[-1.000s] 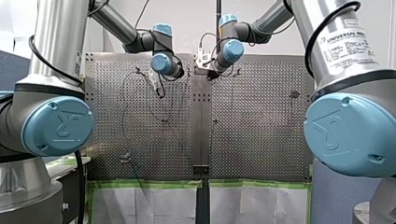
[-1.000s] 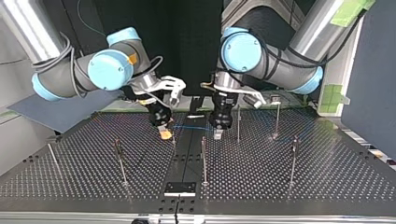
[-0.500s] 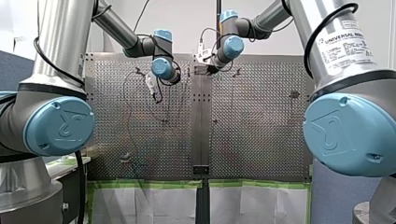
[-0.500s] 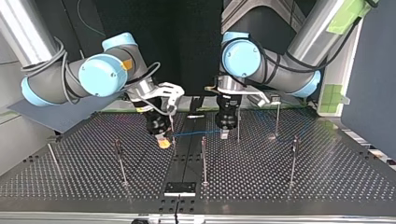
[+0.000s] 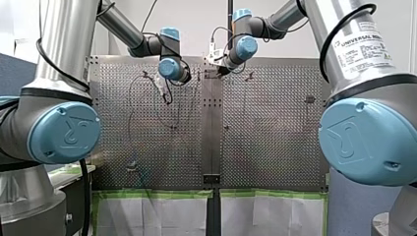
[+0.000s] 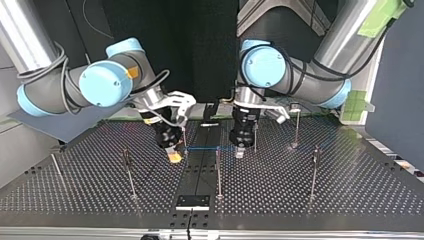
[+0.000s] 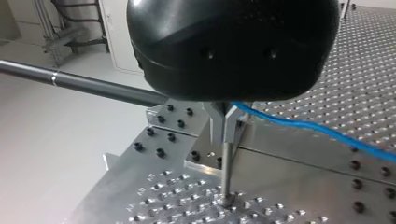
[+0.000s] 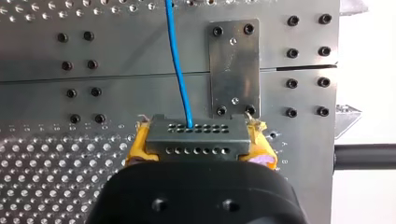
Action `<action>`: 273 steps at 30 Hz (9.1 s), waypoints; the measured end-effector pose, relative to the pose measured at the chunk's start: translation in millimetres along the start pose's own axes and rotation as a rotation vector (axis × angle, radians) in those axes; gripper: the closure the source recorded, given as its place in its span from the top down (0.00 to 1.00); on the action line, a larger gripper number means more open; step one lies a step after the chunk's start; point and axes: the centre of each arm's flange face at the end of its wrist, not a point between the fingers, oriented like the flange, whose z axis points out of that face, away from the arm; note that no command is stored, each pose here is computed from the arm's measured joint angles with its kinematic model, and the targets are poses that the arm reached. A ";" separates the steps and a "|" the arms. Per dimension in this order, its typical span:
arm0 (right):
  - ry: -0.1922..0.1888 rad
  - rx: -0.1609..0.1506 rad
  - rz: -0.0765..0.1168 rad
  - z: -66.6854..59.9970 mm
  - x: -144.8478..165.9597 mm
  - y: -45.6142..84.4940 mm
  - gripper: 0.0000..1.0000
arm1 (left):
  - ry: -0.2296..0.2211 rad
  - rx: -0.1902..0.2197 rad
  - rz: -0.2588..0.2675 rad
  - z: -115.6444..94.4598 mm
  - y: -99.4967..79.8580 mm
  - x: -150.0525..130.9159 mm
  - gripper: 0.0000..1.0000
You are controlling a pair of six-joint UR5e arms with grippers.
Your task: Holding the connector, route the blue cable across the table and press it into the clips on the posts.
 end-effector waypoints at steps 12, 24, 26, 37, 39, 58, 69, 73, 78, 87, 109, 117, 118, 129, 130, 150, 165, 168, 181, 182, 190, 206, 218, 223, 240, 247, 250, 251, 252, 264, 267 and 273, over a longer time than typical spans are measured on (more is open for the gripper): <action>-0.009 0.010 0.025 17.1 -9.1 17.2 0.00 | 0.033 0.003 0.001 35.4 14.7 18.4 0.00; 0.011 -0.006 0.036 23.0 0.1 44.3 0.00 | 0.028 0.001 -0.011 64.3 27.9 17.5 0.00; 0.011 -0.009 0.037 23.4 0.5 47.6 0.00 | 0.031 -0.003 -0.009 64.5 28.6 16.7 0.20; 0.012 -0.024 0.039 24.0 1.6 58.8 0.00 | 0.068 -0.061 0.026 54.3 26.7 17.4 1.00; 0.012 -0.027 0.039 24.0 1.7 60.4 0.00 | 0.078 -0.066 0.034 50.1 24.3 14.6 1.00; 0.014 -0.052 0.041 23.2 4.3 72.6 0.00 | 0.236 0.019 0.057 -34.8 -9.4 -3.0 1.00; 0.015 -0.068 0.047 23.6 5.1 83.6 0.00 | 0.154 0.083 0.069 -60.6 -43.3 -39.4 1.00; 0.015 -0.072 0.052 23.5 5.2 86.9 0.00 | 0.131 0.093 0.066 -59.7 -58.7 -43.1 1.00; 0.014 -0.073 0.054 23.3 5.4 87.8 0.00 | 0.145 0.090 0.083 -57.0 -76.6 -35.1 1.00; 0.015 -0.073 0.054 23.1 6.0 88.2 0.00 | 0.156 0.088 0.107 -55.2 -114.3 -22.1 1.00; 0.015 -0.072 0.063 22.9 6.3 88.5 0.00 | 0.163 0.052 0.144 -9.8 -140.8 -12.2 1.00; 0.015 -0.071 0.063 23.0 6.0 88.1 0.00 | 0.144 0.053 0.136 4.0 -140.4 -9.4 1.00; 0.015 -0.071 0.063 23.0 6.0 88.1 0.00 | 0.143 0.053 0.135 5.4 -139.4 -9.2 1.00; 0.014 -0.066 0.068 23.0 6.0 87.6 0.00 | 0.172 0.040 0.143 35.7 -132.6 10.1 1.00; 0.014 -0.066 0.068 23.0 6.0 87.5 0.00 | 0.172 0.040 0.142 38.6 -132.8 11.8 1.00; 0.015 -0.061 0.070 23.1 6.1 87.4 0.00 | 0.160 -0.011 0.148 68.6 -135.4 22.3 0.78; 0.006 -0.058 0.078 22.5 2.6 85.6 0.00 | 0.192 -0.064 0.192 55.1 -131.3 36.7 0.00; -0.004 -0.059 0.081 21.8 -2.7 85.5 0.00 | 0.195 -0.079 0.197 52.0 -127.2 44.1 0.00; -0.085 -0.069 0.089 14.6 -43.4 87.3 0.00 | 0.173 -0.071 0.169 31.4 -126.9 65.2 0.00; -0.093 -0.070 0.090 13.7 -47.2 87.6 0.00 | 0.173 -0.071 0.166 30.6 -126.0 67.7 0.00; -0.157 -0.084 0.100 5.2 -79.4 92.9 0.00 | 0.170 -0.078 0.128 26.0 -112.5 88.5 0.00; -0.239 -0.098 0.094 -8.8 -118.7 97.0 0.00 | 0.171 -0.083 0.117 13.0 -84.7 130.0 0.00; -0.276 -0.104 0.099 -18.9 -149.9 98.3 0.00 | 0.202 -0.059 0.124 11.5 -45.3 169.2 0.00; -0.279 -0.107 0.099 -20.0 -152.9 98.6 0.00 | 0.241 -0.043 0.134 1.6 -36.9 201.6 0.00; -0.281 -0.120 0.111 -29.9 -188.9 100.5 0.00 | 0.303 0.055 0.070 -51.1 -29.4 262.3 0.00; -0.257 -0.155 0.105 -31.8 -201.4 109.0 0.00 | 0.311 0.070 0.048 -67.4 -19.5 275.2 0.00; -0.251 -0.167 0.089 -31.8 -208.0 113.7 0.00 | 0.319 0.087 0.033 -75.1 -16.8 280.9 0.00; -0.250 -0.170 0.083 -32.1 -210.3 114.9 0.00 | 0.321 0.092 0.029 -77.6 -15.9 282.6 0.00; -0.250 -0.172 0.077 -32.4 -212.7 116.1 0.00 | 0.324 0.098 0.025 -80.9 -14.6 284.8 0.00; -0.211 -0.184 0.059 -33.7 -228.8 125.3 0.00 | 0.359 0.138 -0.045 -93.6 -10.3 300.6 0.00; -0.206 -0.183 0.058 -33.0 -228.6 126.6 0.00 | 0.377 0.128 -0.046 -88.3 -9.5 308.0 0.00; -0.204 -0.178 0.058 -32.5 -229.1 126.8 0.00 | 0.414 0.093 -0.052 -76.2 -2.8 322.7 0.00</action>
